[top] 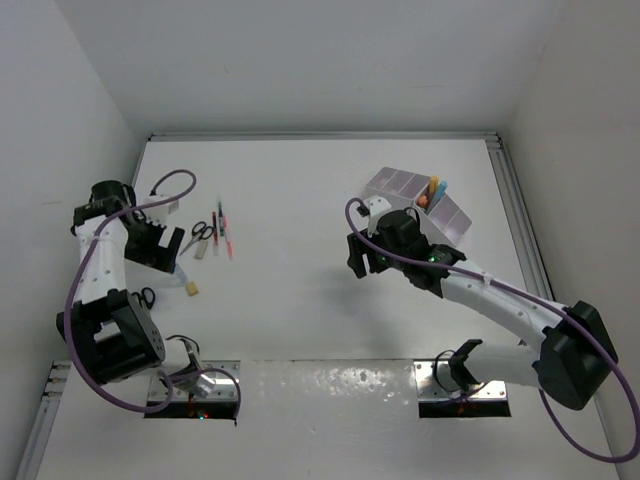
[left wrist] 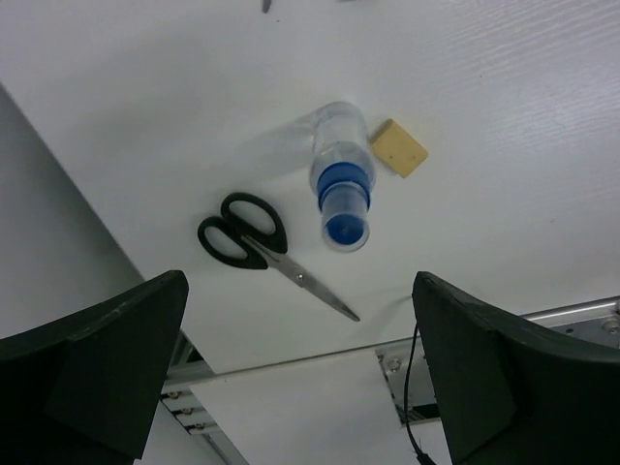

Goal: Sort the stationery into containers
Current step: Pick up the stationery from the center of the board.

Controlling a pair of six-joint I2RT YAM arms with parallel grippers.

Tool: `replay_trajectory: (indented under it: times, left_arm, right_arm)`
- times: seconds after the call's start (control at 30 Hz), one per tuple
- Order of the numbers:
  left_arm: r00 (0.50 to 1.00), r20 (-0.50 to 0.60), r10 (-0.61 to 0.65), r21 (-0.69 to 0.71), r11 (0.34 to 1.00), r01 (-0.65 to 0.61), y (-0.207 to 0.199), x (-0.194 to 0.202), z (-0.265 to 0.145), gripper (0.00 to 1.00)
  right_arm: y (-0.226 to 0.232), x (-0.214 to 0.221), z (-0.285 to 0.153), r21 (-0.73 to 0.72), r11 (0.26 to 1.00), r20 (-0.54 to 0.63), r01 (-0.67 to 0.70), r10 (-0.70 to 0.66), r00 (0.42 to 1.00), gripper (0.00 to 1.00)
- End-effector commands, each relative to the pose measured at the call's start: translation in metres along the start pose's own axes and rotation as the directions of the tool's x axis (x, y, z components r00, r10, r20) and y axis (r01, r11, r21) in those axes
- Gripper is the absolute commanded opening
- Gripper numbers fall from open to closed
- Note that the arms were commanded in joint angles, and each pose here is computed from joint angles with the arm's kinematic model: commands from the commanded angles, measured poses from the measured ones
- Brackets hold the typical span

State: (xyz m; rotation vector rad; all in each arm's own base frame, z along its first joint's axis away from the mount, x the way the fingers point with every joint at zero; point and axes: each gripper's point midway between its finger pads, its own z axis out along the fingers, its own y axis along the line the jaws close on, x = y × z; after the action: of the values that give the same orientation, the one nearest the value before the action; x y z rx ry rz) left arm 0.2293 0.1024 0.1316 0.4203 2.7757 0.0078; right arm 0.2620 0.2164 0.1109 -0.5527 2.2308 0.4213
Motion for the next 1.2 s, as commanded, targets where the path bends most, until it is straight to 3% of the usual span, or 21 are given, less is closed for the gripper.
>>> replay_trajectory:
  times: [0.0,0.13,0.17,0.27,0.6,0.7,0.8,0.93,1.17]
  left_arm:
    - [0.993,0.074,0.092,-0.052,0.995,-0.088,0.001,-0.017,0.006,1.00]
    - [0.997,0.061,0.043,-0.161,0.986,-0.032,0.019,-0.021,0.029,0.97]
    - [0.997,0.064,0.034,-0.167,0.986,-0.023,0.021,-0.024,0.032,0.88]
    - [0.999,0.037,0.023,-0.120,0.993,-0.019,0.015,-0.027,0.043,0.78]
    - [0.998,0.005,0.058,-0.072,0.996,-0.057,-0.011,-0.012,0.059,0.77]
    - [0.998,-0.026,0.050,-0.062,0.997,-0.052,-0.013,-0.006,0.066,0.68]
    - [0.998,-0.036,0.049,-0.056,0.997,-0.051,-0.012,-0.004,0.069,0.66]
    - [0.999,-0.008,0.050,-0.074,0.996,-0.050,-0.008,-0.014,0.069,0.55]
    - [0.998,-0.002,0.062,-0.046,0.997,-0.062,-0.014,-0.019,0.073,0.43]
  right_arm:
    - [-0.007,-0.014,-0.005,0.043,0.999,0.059,0.016,-0.019,0.998,0.70]
    - [-0.007,-0.015,-0.003,0.044,0.999,0.061,0.011,-0.014,0.998,0.70]
    - [-0.006,-0.016,-0.003,0.042,0.999,0.062,0.013,-0.015,0.998,0.70]
    - [-0.007,-0.018,-0.004,0.047,0.999,0.050,0.028,-0.031,0.998,0.70]
    - [-0.017,-0.019,-0.009,0.100,0.994,0.051,0.050,-0.055,0.997,0.71]
    - [-0.019,-0.024,-0.011,0.110,0.992,0.055,0.065,-0.071,0.996,0.71]
    - [-0.024,-0.023,-0.014,0.137,0.988,0.044,0.078,-0.084,0.995,0.71]
    - [-0.029,-0.023,-0.018,0.158,0.984,0.053,0.077,-0.086,0.995,0.71]
    - [-0.035,-0.018,-0.023,0.185,0.980,0.045,0.072,-0.082,0.996,0.72]
